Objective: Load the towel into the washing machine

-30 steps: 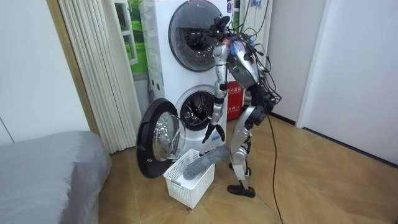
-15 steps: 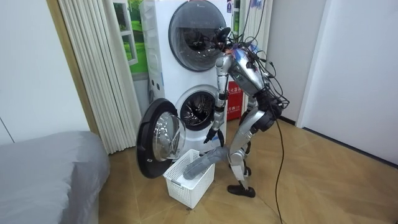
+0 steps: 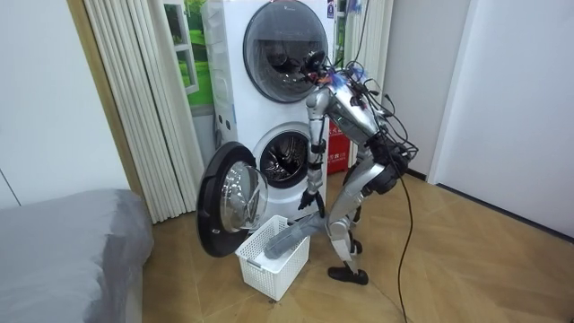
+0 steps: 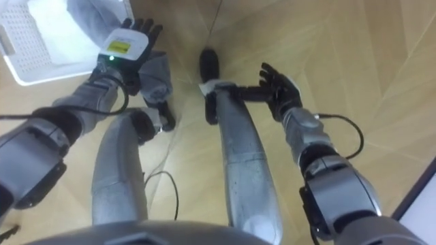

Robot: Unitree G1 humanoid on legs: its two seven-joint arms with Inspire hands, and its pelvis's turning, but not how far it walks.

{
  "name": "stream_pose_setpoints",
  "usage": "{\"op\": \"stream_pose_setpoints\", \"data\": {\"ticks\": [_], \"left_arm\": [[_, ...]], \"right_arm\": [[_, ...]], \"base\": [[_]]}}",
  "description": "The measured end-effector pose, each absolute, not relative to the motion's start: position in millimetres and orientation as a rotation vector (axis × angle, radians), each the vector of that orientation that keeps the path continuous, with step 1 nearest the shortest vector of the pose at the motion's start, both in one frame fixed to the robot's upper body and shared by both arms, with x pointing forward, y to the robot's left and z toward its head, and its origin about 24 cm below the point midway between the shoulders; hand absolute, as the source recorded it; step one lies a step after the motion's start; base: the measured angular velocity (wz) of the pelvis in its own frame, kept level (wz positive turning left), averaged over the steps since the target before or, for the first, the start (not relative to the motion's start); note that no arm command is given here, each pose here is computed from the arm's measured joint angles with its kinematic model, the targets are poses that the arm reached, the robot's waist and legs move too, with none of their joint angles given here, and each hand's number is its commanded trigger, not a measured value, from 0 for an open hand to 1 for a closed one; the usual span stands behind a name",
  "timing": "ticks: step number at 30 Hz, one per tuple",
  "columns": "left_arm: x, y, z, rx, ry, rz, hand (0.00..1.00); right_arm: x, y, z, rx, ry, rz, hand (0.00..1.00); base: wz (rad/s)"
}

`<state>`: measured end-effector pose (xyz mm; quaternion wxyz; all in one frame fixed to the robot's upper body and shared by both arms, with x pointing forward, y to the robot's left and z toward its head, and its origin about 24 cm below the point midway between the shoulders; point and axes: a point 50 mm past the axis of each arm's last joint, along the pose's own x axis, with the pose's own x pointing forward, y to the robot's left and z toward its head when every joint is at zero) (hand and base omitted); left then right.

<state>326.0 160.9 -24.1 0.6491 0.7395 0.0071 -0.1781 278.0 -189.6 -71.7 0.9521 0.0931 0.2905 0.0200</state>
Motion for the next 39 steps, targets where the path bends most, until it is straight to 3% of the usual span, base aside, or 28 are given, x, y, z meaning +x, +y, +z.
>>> {"op": "stream_pose_setpoints", "data": {"ticks": [4, 5, 6, 7, 23, 39], "left_arm": [[323.6, 164.4, -28.2, 1.705, 0.059, -0.453, 0.0], [323.1, 165.3, -29.2, 1.717, 0.068, -0.469, 0.22], [322.9, 167.0, -29.7, 1.725, 0.083, -0.482, 0.53], [322.7, 167.4, -30.0, 1.728, 0.087, -0.488, 1.0], [333.0, 167.9, -21.5, 1.778, 0.169, -0.58, 1.0], [320.5, 162.8, -37.0, 1.763, 0.218, -0.659, 1.0]], "right_arm": [[278.9, -185.4, -71.3, 0.245, 0.584, 0.054, 0.0], [279.0, -183.9, -71.3, 0.254, 0.584, 0.06, 0.0], [279.9, -183.0, -70.7, 0.262, 0.581, 0.062, 0.0], [280.3, -182.9, -70.3, 0.264, 0.579, 0.062, 0.0], [287.9, -178.5, -64.1, 0.278, 0.563, 0.11, 0.0], [276.7, -182.7, -75.0, 0.28, 0.614, 0.09, 0.0]], "base": [[-0.02], [0.0], [0.0], [-0.05], [-0.02], [0.0]]}}
